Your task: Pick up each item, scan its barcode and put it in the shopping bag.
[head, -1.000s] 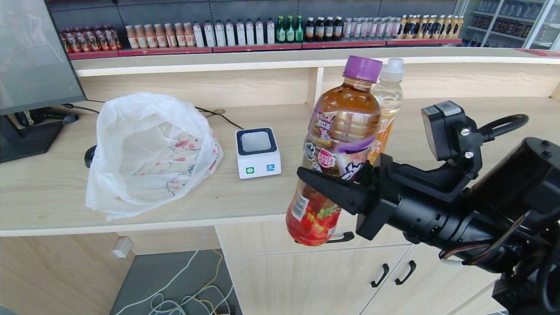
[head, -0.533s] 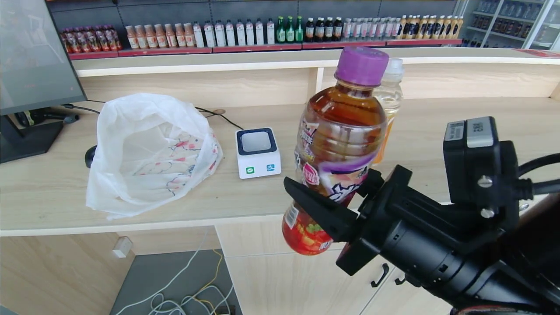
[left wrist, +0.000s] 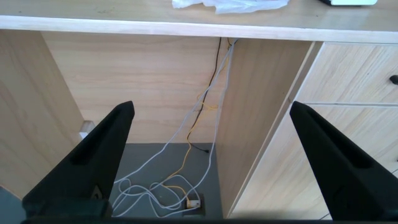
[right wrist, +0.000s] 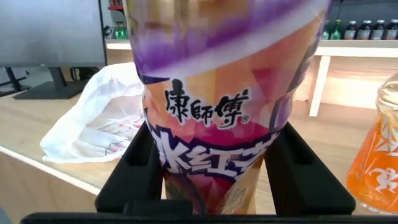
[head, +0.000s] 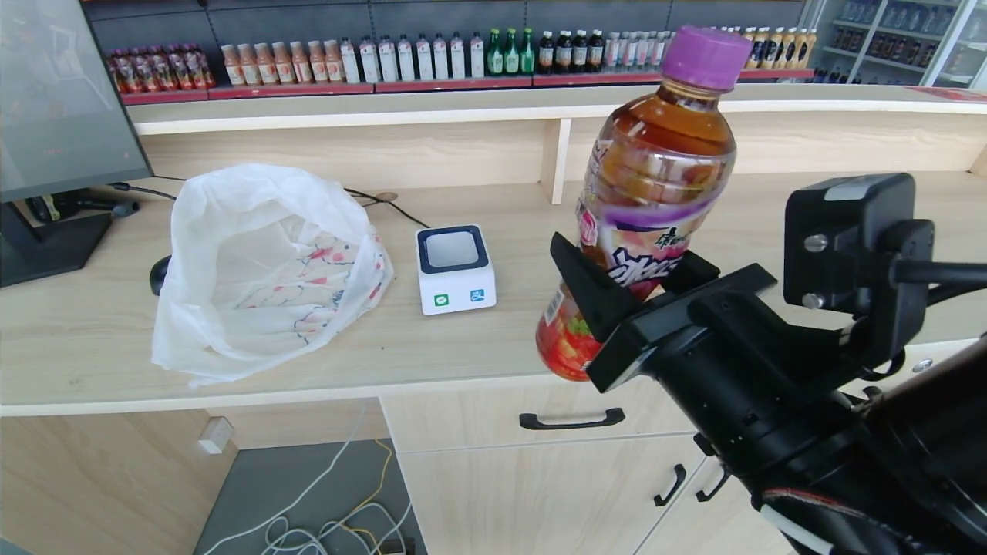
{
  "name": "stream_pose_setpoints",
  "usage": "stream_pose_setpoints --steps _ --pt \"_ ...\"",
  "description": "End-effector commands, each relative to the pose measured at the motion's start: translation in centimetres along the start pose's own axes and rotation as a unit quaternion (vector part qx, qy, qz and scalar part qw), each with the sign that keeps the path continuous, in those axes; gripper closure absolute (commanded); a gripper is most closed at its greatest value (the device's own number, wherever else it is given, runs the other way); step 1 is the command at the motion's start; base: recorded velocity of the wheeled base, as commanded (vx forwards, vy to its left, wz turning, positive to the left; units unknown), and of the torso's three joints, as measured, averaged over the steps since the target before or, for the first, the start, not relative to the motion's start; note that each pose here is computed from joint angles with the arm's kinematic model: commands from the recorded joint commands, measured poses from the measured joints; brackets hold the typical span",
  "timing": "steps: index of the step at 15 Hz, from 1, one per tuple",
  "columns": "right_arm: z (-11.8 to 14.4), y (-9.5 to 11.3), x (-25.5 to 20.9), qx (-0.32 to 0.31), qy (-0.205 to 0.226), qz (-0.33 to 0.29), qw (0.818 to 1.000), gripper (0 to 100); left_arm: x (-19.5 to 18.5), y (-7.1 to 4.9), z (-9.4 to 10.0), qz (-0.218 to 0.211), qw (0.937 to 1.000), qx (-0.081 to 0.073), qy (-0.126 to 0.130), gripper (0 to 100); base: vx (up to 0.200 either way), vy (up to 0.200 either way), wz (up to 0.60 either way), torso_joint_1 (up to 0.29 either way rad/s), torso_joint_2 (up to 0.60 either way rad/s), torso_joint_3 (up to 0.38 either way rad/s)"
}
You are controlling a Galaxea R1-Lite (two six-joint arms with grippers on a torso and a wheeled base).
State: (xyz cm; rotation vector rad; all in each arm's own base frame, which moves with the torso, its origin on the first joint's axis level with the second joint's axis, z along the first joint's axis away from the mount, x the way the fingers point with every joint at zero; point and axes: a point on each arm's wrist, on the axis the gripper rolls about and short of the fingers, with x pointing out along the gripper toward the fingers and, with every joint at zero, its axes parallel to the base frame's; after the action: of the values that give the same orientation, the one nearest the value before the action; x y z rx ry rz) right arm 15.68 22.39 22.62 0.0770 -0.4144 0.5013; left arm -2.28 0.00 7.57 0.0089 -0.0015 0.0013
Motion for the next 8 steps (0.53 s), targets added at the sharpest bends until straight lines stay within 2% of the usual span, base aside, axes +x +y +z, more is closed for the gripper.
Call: stream_pose_setpoints --steps 1,5,8 --pt "-0.6 0.1 0.2 0.001 0.01 -0.021 1.0 100 0.0 0.0 0.0 0.0 1.0 0.001 0.0 0 0.0 0.0 0.0 0.0 0.0 0.0" --pt "-1.2 0.8 1.3 0.012 0.001 -0.04 0.999 100 0.0 0.0 0.0 0.0 1.0 0.002 0.0 0 0.0 0.0 0.0 0.0 0.0 0.0" --pt "-1.8 0.9 1.5 0.01 0.01 -0.046 0.999 100 0.0 0.0 0.0 -0.001 1.0 0.002 0.0 0 0.0 0.0 0.0 0.0 0.0 0.0"
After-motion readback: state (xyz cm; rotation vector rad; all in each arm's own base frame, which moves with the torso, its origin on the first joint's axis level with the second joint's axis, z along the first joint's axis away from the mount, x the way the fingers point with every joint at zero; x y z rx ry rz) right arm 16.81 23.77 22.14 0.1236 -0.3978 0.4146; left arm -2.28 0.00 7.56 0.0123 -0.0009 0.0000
